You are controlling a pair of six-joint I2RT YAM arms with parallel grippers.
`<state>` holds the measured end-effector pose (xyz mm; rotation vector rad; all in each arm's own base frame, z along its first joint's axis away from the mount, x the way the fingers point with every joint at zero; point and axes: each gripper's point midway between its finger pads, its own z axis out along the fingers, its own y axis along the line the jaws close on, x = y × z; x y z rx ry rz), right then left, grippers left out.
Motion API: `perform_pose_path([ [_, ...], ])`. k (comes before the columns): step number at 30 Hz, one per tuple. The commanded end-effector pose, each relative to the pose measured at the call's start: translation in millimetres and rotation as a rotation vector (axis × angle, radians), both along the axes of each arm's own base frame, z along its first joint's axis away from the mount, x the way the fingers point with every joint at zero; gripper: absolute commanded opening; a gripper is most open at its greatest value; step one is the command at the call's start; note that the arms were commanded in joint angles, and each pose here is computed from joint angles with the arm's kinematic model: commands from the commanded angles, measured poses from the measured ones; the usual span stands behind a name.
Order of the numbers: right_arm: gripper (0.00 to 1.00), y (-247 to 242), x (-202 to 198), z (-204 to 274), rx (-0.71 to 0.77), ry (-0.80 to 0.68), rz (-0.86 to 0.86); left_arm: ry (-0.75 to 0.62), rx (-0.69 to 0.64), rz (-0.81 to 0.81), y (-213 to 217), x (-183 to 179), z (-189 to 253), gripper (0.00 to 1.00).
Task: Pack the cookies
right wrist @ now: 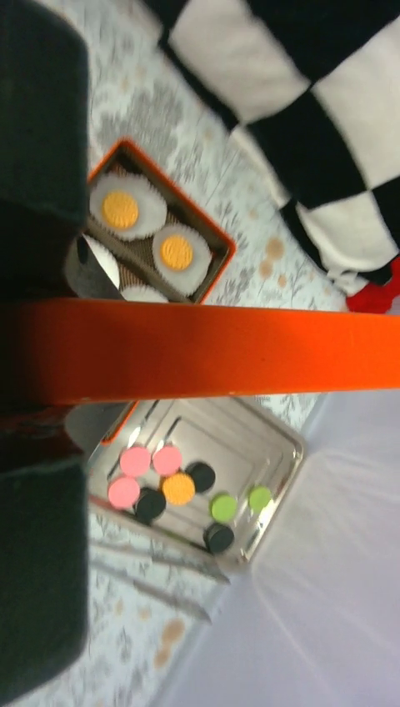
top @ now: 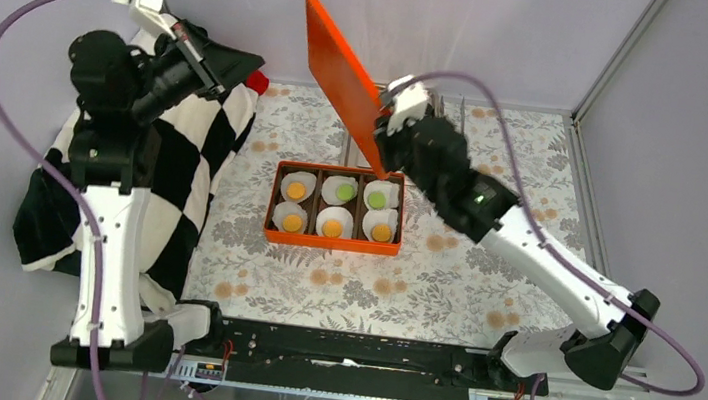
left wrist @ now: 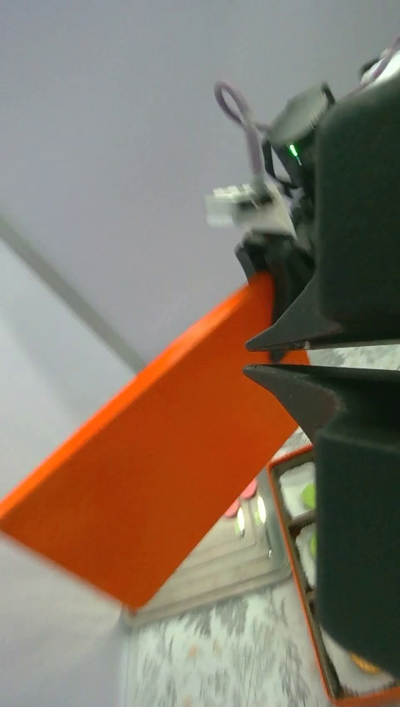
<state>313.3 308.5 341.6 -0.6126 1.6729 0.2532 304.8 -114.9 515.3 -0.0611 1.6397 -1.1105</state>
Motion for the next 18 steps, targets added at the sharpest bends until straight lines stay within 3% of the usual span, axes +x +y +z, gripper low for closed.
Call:
perform_pose_path([
  [1, 0.0, 7, -35, 14, 0.244, 0.4, 0.231, 0.11, 0.085, 0.323, 50, 45, -61, 0.09],
  [10, 0.03, -7, -22, 16, 0.704, 0.934, 0.656, 0.183, 0.14, 0.457, 74, 56, -110, 0.01],
  [18, 0.03, -6, 12, -33, 0.911, 1.159, 0.765, 0.24, 0.16, 0.475, 78, 61, -147, 0.0],
])
